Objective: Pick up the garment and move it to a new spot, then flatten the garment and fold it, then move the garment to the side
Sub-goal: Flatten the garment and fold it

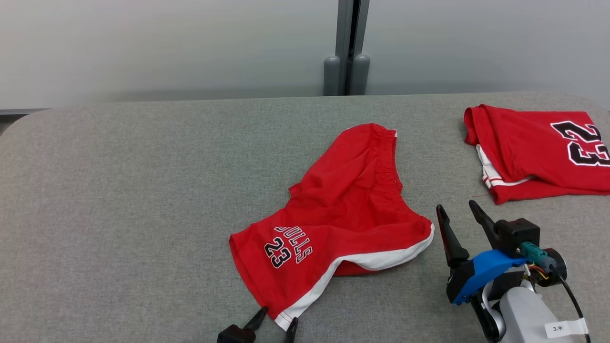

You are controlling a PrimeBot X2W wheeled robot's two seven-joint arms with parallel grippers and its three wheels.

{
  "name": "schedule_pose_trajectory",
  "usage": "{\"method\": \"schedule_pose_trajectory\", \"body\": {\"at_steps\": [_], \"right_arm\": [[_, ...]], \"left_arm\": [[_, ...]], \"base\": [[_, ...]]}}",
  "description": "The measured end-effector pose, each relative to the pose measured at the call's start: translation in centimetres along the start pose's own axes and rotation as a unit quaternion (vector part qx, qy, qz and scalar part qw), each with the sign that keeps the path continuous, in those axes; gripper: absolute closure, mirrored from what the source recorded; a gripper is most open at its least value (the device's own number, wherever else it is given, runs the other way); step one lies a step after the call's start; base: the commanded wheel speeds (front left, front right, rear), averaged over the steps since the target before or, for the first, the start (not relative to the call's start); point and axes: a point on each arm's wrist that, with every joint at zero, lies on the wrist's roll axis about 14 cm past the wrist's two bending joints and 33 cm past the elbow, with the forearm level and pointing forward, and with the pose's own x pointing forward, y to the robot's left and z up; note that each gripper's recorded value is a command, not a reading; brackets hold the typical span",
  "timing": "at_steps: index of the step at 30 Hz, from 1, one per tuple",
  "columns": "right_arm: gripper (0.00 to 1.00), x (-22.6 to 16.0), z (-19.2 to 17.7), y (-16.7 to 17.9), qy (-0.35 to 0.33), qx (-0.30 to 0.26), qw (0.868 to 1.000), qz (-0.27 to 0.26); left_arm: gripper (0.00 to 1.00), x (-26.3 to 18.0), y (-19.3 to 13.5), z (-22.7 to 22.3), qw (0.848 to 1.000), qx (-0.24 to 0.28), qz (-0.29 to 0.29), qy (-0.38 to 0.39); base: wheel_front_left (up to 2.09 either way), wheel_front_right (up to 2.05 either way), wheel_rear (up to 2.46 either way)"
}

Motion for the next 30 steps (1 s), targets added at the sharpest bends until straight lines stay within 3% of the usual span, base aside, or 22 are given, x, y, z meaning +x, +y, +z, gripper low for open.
{"method": "schedule_pose_trajectory", "body": {"at_steps": [10,30], "right_arm": [[0.0,0.9,-1.8,0.2,0.031,0.006,0.999,0.003],[0.0,1.8,-6.5,1.8,0.12,0.037,0.992,0.01]], "left_arm": [[0.0,0.4,0.8,-0.7,1.0,-0.006,0.009,0.014],[0.0,2.1,-2.3,1.2,0.999,-0.004,-0.05,-0.003]], "base": [[0.0,0.0,0.0],[0.0,0.0,0.0]]}}
